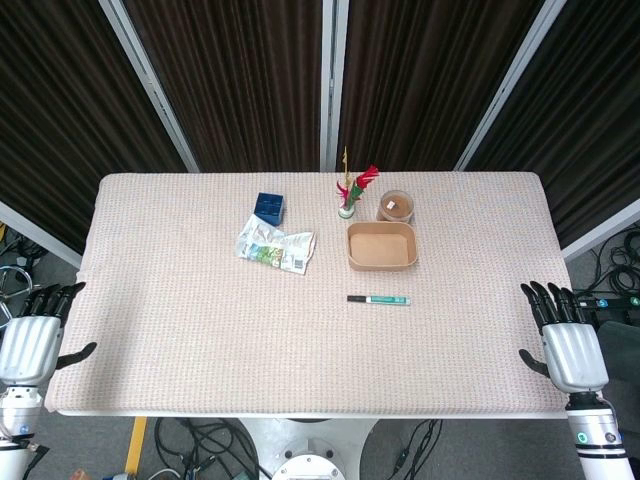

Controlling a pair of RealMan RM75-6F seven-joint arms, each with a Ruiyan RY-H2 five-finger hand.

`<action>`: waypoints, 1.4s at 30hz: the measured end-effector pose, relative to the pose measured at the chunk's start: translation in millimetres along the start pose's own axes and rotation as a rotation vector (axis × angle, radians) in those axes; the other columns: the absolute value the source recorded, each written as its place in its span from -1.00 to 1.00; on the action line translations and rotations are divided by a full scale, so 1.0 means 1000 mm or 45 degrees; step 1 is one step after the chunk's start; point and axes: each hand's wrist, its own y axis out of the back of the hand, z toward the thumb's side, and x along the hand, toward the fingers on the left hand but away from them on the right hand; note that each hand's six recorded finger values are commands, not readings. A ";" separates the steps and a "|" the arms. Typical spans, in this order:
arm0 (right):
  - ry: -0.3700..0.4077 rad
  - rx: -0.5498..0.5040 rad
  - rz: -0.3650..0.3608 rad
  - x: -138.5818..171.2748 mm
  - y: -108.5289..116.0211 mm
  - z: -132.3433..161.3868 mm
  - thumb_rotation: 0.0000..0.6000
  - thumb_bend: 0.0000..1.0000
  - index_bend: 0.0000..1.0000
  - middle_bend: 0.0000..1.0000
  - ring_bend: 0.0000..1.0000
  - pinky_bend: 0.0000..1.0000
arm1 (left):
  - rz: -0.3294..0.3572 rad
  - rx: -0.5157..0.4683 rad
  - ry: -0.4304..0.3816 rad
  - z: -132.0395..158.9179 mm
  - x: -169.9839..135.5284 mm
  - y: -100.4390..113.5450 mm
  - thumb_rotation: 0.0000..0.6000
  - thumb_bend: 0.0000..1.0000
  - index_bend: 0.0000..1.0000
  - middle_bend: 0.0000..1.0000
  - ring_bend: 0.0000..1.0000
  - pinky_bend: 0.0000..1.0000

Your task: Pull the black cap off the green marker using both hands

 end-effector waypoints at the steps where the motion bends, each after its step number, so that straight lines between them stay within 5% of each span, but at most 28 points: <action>1: -0.001 0.002 -0.002 0.000 0.001 0.000 1.00 -0.93 -0.98 -0.86 -1.00 -0.82 | -0.001 -0.002 -0.002 0.001 0.001 0.000 1.00 -1.00 -0.71 -0.59 -0.72 -0.66; 15: 0.034 -0.006 -0.053 -0.010 0.012 0.015 1.00 -0.94 -0.90 -0.72 -0.96 -0.65 | -0.031 -0.009 -0.034 0.009 0.009 -0.002 1.00 -1.00 -0.71 -0.59 -0.72 -0.66; 20: 0.076 -0.047 -0.026 -0.023 0.017 0.036 1.00 -0.88 -0.72 -0.54 -0.67 -0.27 | -0.043 -0.018 -0.065 0.016 0.011 -0.002 1.00 -1.00 -0.71 -0.58 -0.72 -0.66; 24: 0.143 -0.076 0.022 -0.042 0.019 0.064 1.00 -0.82 -0.63 -0.46 -0.22 0.26 | -0.061 -0.054 -0.077 0.020 0.011 -0.004 1.00 -1.00 -0.69 -0.59 -0.72 -0.66; 30: 0.219 -0.002 0.040 -0.071 0.020 0.105 1.00 -0.53 -0.24 -0.14 0.39 0.66 | -0.099 -0.091 -0.081 0.020 0.012 -0.009 1.00 -1.00 -0.68 -0.58 -0.72 -0.66; 36: 0.244 0.099 0.119 -0.093 -0.001 0.141 1.00 -0.44 -0.17 -0.10 0.66 0.87 | -0.138 -0.085 -0.086 0.019 0.013 -0.018 1.00 -1.00 -0.68 -0.59 -0.72 -0.65; 42: 0.240 0.122 0.252 -0.108 -0.033 0.165 1.00 -0.63 -0.19 -0.18 0.67 0.88 | -0.169 -0.084 -0.089 0.018 0.014 -0.026 1.00 -1.00 -0.68 -0.59 -0.72 -0.65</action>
